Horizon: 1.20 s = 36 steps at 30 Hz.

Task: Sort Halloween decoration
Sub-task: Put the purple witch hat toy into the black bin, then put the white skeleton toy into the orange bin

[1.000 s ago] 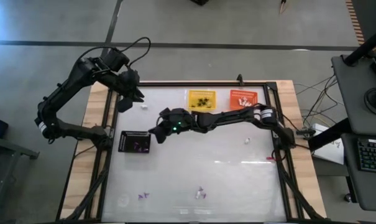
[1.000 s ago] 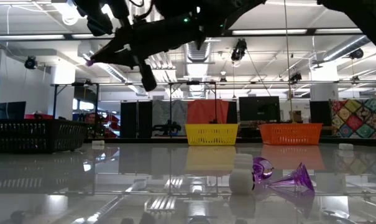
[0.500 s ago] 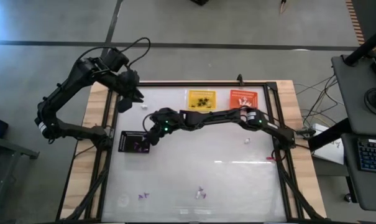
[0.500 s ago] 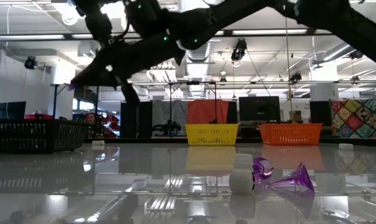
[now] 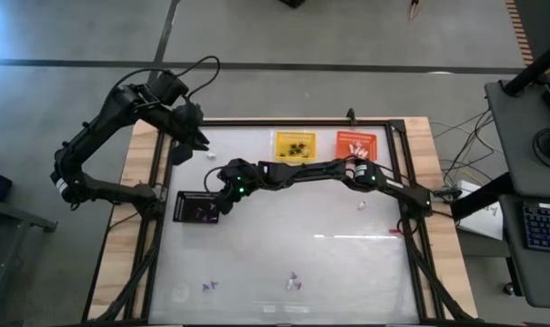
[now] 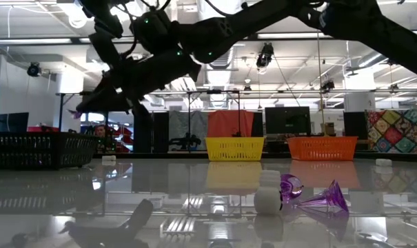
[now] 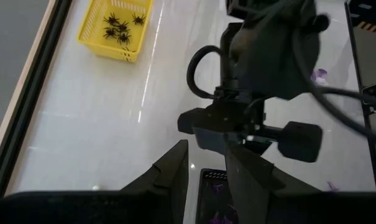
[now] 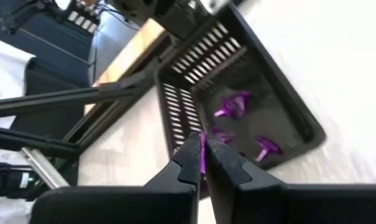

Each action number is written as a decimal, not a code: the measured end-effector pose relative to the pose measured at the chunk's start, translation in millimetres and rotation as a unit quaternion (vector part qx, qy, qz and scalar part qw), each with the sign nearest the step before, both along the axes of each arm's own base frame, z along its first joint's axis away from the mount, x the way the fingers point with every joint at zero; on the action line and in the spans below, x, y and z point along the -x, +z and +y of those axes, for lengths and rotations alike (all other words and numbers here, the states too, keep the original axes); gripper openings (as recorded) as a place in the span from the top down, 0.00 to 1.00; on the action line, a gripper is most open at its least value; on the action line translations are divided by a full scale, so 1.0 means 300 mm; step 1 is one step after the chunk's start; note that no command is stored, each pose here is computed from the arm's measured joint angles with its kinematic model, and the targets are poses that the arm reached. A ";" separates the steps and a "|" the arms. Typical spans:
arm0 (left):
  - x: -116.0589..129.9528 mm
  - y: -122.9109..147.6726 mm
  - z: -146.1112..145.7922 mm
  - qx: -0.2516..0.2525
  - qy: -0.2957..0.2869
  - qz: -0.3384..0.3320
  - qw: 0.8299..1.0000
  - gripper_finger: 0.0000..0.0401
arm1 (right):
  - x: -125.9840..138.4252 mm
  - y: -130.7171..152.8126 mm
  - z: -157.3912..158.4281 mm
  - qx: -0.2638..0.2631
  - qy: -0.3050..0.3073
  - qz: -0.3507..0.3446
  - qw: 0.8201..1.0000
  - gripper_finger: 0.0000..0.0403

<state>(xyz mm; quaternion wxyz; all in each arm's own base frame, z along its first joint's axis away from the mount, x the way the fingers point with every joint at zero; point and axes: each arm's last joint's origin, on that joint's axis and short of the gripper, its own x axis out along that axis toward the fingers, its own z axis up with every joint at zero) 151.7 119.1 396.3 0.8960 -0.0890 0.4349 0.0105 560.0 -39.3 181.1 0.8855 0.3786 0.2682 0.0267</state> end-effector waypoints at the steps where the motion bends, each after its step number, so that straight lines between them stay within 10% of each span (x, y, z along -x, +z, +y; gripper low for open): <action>1: 0.000 0.000 0.000 0.000 0.000 0.000 1.000 0.78 | -0.001 0.002 0.000 0.003 0.001 -0.004 1.000 0.96; 15: 0.000 0.000 0.000 0.001 0.001 0.000 1.000 0.78 | 0.007 0.000 -0.019 0.008 0.002 0.009 1.000 0.76; 36: 0.035 -0.020 -0.032 0.071 0.023 0.063 0.995 0.78 | 0.243 0.127 0.169 0.027 0.068 0.308 0.949 0.74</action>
